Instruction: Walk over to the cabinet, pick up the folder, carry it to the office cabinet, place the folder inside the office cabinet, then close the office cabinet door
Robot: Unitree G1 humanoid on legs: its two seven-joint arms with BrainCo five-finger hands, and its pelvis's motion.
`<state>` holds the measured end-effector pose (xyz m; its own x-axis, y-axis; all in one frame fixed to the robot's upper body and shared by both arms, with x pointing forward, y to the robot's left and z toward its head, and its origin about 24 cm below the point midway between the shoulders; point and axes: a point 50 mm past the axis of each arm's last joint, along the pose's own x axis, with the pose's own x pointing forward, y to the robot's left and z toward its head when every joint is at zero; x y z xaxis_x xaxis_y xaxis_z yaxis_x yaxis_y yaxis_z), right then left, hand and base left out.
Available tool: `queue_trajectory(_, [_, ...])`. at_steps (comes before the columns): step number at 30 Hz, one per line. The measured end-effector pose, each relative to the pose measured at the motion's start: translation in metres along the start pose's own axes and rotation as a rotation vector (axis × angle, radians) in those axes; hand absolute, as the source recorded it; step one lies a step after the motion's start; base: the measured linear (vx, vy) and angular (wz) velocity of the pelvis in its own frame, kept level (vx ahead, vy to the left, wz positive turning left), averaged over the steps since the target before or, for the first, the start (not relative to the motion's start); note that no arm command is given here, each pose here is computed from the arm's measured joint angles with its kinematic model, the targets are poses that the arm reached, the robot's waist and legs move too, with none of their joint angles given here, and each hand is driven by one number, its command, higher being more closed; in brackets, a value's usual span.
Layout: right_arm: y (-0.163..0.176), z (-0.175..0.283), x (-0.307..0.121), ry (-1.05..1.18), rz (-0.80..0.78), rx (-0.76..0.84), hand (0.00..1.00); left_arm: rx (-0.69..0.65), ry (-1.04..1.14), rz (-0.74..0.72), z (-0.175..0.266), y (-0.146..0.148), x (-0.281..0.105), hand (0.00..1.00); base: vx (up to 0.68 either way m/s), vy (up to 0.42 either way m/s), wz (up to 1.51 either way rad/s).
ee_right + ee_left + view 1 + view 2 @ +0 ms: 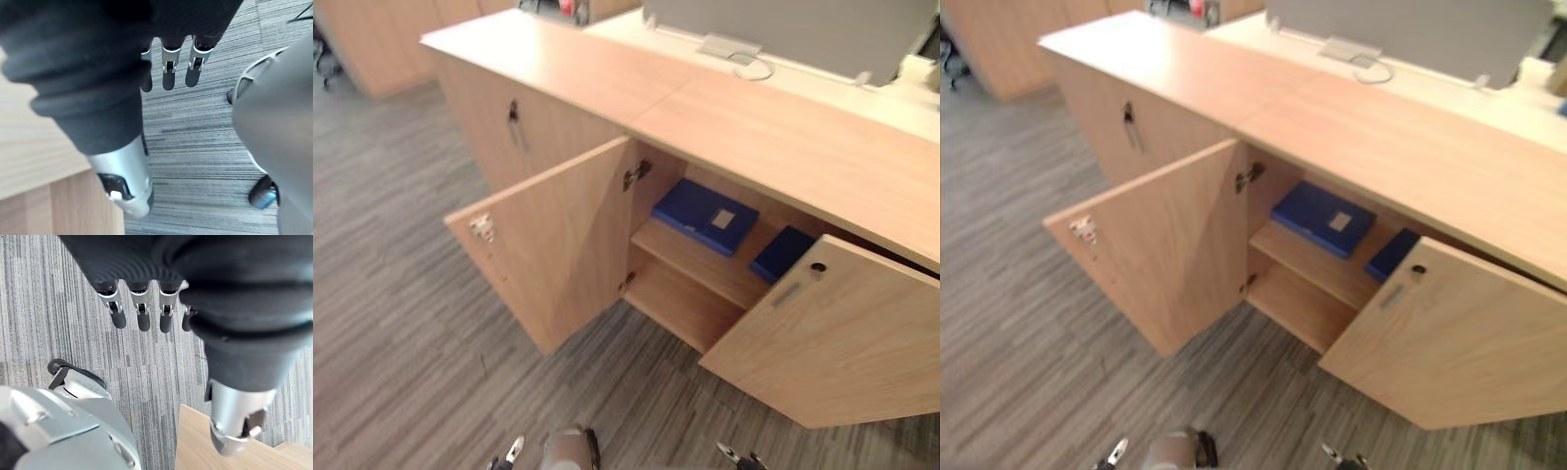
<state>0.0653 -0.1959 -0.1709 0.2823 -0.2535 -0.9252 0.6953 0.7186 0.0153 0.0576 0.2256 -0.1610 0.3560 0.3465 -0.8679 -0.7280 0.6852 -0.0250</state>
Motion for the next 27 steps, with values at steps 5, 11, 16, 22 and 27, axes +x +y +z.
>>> queue_trajectory(5, [-0.004,0.002,0.000,-0.007,-0.002,-0.006,0.00,0.045,-0.012,-0.085,0.009,-0.007,0.002,0.00,0.02,-0.051,0.72])
queue_trajectory(11, [-0.012,0.007,0.001,-0.020,-0.007,-0.033,0.00,-0.056,-0.168,-0.131,0.046,-0.012,-0.001,0.00,-0.01,-0.067,0.03])
queue_trajectory(16, [-0.007,0.010,0.000,-0.037,0.015,-0.094,0.00,0.049,-0.502,-0.167,0.133,-0.023,-0.017,0.00,0.02,-0.003,-0.12])
queue_trajectory(22, [-0.001,0.011,0.000,-0.029,0.059,-0.159,0.00,0.301,-0.730,-0.023,0.224,-0.021,-0.033,0.00,0.04,0.000,-0.31])
queue_trajectory(27, [0.000,0.009,0.000,-0.023,0.081,-0.170,0.00,0.471,-0.889,0.115,0.319,-0.021,-0.058,0.00,0.01,-0.027,-0.35])
